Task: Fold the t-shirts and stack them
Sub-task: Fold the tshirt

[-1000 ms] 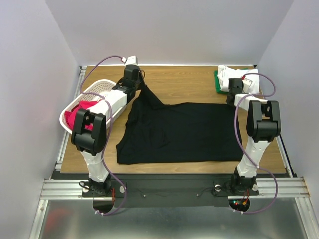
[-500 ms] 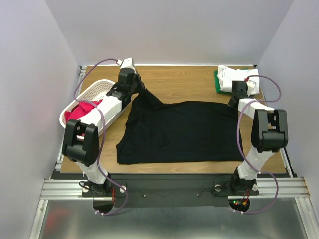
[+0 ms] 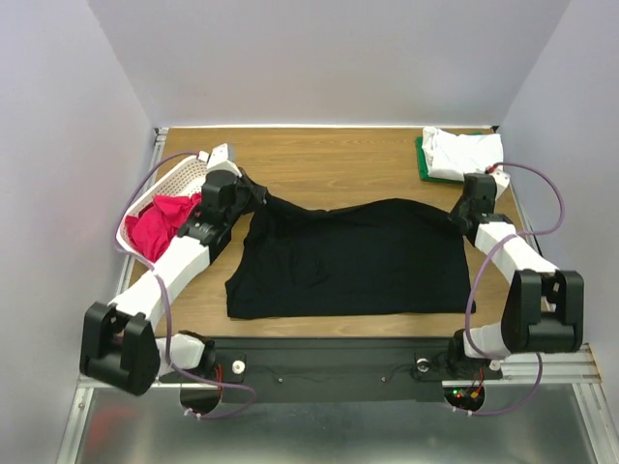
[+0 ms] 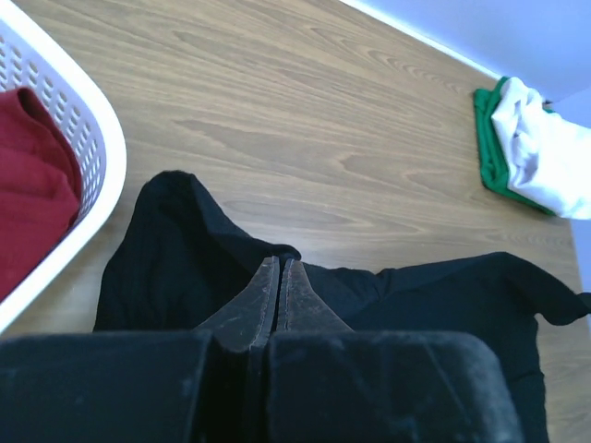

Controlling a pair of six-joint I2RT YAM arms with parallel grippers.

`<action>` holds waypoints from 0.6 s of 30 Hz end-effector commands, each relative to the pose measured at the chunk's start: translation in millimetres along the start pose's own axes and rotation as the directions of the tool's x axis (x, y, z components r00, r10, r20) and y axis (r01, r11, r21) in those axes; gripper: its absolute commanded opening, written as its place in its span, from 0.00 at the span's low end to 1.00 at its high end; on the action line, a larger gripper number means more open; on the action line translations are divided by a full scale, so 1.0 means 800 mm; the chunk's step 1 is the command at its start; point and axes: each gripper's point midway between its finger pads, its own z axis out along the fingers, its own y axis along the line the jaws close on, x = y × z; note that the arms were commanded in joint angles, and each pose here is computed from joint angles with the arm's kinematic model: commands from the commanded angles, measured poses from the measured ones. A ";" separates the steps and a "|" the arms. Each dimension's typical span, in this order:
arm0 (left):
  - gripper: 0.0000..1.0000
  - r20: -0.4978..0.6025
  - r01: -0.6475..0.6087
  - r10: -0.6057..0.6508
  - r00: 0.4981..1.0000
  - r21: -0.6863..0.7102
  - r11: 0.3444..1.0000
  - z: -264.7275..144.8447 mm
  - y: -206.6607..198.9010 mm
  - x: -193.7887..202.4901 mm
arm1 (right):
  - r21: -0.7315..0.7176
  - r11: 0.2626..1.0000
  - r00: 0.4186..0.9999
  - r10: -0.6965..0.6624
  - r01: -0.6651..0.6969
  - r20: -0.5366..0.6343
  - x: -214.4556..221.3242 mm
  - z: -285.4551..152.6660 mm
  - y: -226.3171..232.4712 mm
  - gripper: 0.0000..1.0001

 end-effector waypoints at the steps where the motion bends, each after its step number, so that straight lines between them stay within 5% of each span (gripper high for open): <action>1: 0.00 0.049 0.047 -0.049 0.998 0.041 0.998 -0.030 -0.005 -0.006 | -0.069 0.997 1.000 0.024 -0.024 -0.012 0.004 -0.031 0.001 0.00; 18: 0.00 -0.041 0.147 -0.143 0.989 0.109 0.983 -0.113 0.007 0.046 | 0.047 0.998 0.998 -0.027 0.030 -0.064 0.043 -0.058 -0.048 0.00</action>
